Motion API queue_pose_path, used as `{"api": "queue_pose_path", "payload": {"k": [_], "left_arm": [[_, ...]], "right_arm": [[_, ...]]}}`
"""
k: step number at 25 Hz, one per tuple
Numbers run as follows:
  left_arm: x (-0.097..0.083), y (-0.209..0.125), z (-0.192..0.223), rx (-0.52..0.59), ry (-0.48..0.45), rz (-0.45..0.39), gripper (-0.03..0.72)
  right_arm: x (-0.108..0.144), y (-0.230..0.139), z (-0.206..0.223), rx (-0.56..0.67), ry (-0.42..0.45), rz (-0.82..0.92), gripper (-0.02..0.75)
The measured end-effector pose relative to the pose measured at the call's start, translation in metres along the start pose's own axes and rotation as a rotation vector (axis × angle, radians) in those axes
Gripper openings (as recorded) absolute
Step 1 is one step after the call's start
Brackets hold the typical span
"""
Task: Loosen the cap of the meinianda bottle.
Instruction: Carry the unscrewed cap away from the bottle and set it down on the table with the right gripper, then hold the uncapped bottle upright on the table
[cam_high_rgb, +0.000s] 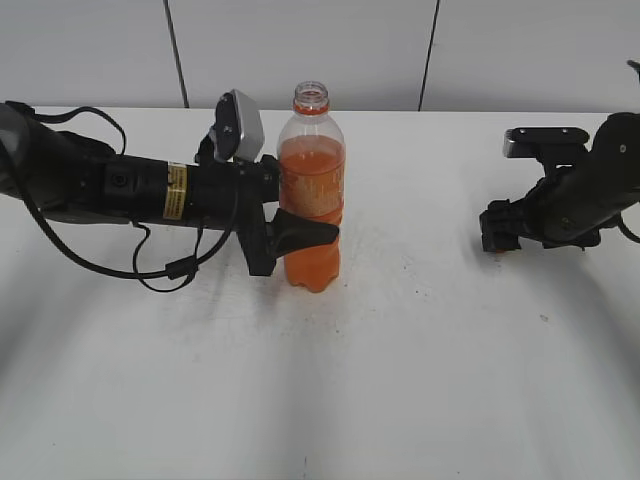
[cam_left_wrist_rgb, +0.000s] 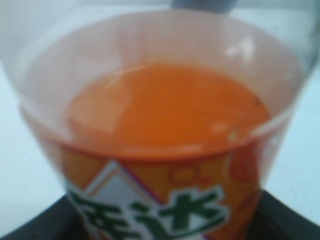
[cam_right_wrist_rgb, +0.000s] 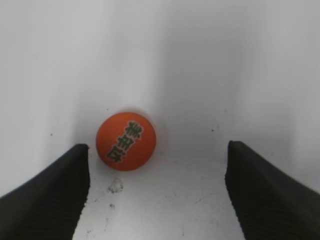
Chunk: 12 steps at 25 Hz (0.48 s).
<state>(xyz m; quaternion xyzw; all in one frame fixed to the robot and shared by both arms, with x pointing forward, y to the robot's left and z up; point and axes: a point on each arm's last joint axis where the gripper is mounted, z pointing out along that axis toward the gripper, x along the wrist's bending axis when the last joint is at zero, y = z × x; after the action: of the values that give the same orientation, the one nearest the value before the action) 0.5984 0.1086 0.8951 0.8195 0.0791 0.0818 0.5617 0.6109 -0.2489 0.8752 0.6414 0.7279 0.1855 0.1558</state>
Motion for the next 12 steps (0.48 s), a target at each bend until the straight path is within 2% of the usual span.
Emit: {"api": "queue_pose_path", "payload": {"k": [6,10,12], "left_arm": [[0.0,0.0,0.0,0.0,0.0,0.0,0.442],[0.0,-0.001,0.0,0.01,-0.003,0.006,0.586],[0.0,-0.001,0.0,0.011,-0.003,0.006,0.613]], "right_arm": [[0.0,0.009,-0.02,-0.031,0.002,-0.001,0.63],[0.001,0.015,-0.033,-0.065,0.002,-0.001,0.622],[0.001,0.016,-0.038,-0.068,0.003,-0.001,0.615]]}}
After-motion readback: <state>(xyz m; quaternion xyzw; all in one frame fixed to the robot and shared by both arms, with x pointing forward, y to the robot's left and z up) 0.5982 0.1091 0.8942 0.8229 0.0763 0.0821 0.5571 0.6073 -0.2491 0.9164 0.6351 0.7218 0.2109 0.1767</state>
